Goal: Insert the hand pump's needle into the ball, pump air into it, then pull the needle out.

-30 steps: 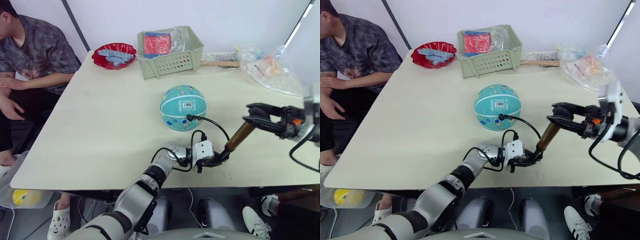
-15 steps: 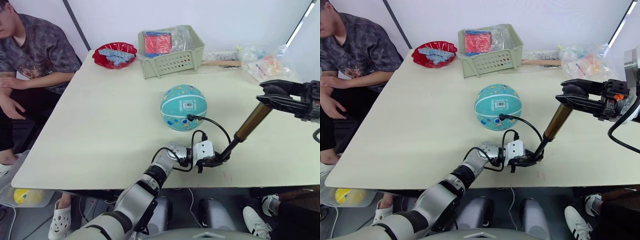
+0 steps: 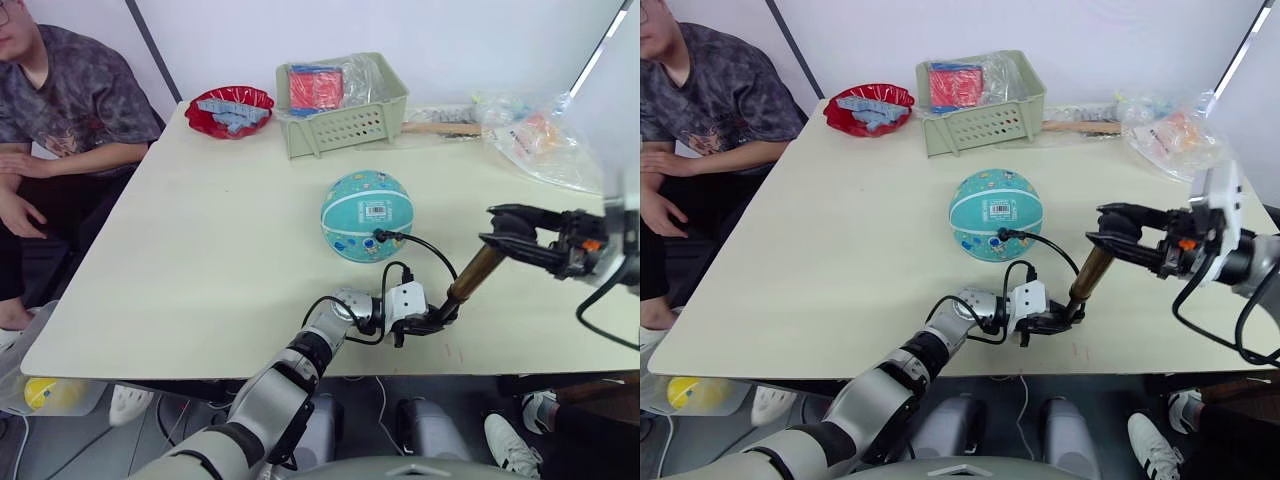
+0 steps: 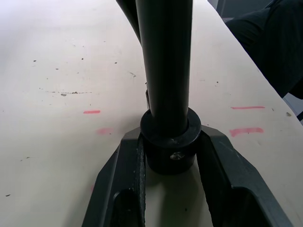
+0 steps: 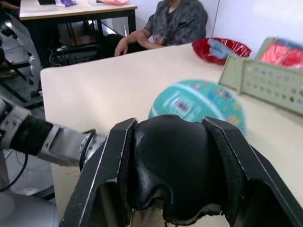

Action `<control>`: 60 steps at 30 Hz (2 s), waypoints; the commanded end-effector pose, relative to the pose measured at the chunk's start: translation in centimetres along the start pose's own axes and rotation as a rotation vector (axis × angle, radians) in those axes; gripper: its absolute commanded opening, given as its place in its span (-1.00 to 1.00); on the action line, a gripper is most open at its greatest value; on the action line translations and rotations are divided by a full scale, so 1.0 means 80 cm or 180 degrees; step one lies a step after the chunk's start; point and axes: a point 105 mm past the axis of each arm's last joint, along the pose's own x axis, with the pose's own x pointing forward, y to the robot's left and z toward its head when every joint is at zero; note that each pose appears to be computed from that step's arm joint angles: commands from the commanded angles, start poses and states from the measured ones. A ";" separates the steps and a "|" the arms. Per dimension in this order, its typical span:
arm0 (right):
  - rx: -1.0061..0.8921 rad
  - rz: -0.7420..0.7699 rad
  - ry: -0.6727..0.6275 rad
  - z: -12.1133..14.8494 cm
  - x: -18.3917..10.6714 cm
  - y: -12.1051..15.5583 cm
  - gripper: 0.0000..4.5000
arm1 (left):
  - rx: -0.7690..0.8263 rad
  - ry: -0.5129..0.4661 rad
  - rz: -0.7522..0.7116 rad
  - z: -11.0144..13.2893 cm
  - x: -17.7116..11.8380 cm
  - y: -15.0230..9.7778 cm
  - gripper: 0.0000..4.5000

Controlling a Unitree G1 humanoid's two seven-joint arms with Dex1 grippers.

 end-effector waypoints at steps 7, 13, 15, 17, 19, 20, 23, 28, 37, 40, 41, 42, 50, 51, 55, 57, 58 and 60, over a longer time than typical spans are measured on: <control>0.0066 -0.0286 0.0473 -0.103 0.006 -0.002 -0.26 | -0.0139 0.0299 -0.0214 -0.031 0.001 -0.024 -0.52; 0.0014 -0.0292 0.0425 -0.113 0.010 0.002 -0.26 | -0.0141 0.0301 -0.0210 -0.030 0.000 -0.022 -0.52; 0.0003 -0.0342 0.0321 -0.100 0.007 -0.003 -0.26 | -0.0144 0.0304 -0.0208 -0.031 0.000 -0.022 -0.52; -0.0022 -0.0361 0.0236 -0.085 0.003 -0.008 -0.26 | -0.0148 0.0309 -0.0211 -0.032 -0.001 -0.022 -0.52; -0.0062 -0.0386 0.0145 -0.068 0.000 -0.013 -0.26 | -0.0151 0.0312 -0.0212 -0.032 -0.002 -0.022 -0.52; -0.0074 -0.0403 0.0089 -0.058 -0.002 -0.016 -0.26 | -0.0151 0.0313 -0.0211 -0.032 -0.002 -0.022 -0.52; -0.0191 -0.0420 -0.0014 -0.029 -0.008 -0.022 -0.26 | -0.0149 0.0312 -0.0212 -0.032 -0.002 -0.021 -0.52; -0.0344 -0.0426 -0.0119 0.016 -0.020 -0.031 -0.26 | -0.0153 0.0307 -0.0215 -0.031 -0.001 -0.022 -0.52; -0.0427 -0.0279 -0.0380 0.089 -0.035 -0.030 -0.26 | -0.0163 0.0303 -0.0224 -0.031 0.002 -0.023 -0.52; -0.0481 -0.0253 -0.0391 0.107 -0.040 -0.030 -0.26 | -0.0162 0.0304 -0.0222 -0.031 0.002 -0.024 -0.52; -0.0492 -0.0262 -0.0409 0.112 -0.041 -0.031 -0.26 | -0.0161 0.0304 -0.0221 -0.031 0.002 -0.024 -0.52; -0.0512 -0.0268 -0.0422 0.118 -0.043 -0.032 -0.26 | -0.0163 0.0303 -0.0219 -0.031 0.002 -0.024 -0.52; -0.0549 -0.0235 -0.0473 0.136 -0.045 -0.031 -0.26 | -0.0170 0.0301 -0.0221 -0.032 0.002 -0.024 -0.52; -0.0530 -0.0228 -0.0469 0.133 -0.043 -0.031 -0.26 | -0.0167 0.0301 -0.0220 -0.032 0.002 -0.024 -0.52; -0.0450 -0.0181 -0.0205 0.103 -0.037 -0.029 -0.26 | -0.0160 0.0298 -0.0222 -0.032 0.002 -0.025 -0.52; -0.0385 -0.0178 -0.0170 0.090 -0.034 -0.029 -0.26 | -0.0162 0.0297 -0.0221 -0.032 0.002 -0.025 -0.52; -0.0314 -0.0158 -0.0061 0.068 -0.029 -0.027 -0.26 | -0.0164 0.0297 -0.0217 -0.032 0.002 -0.025 -0.52; -0.0195 -0.0185 0.0073 0.031 -0.024 -0.023 -0.26 | -0.0167 0.0298 -0.0203 -0.032 0.002 -0.024 -0.52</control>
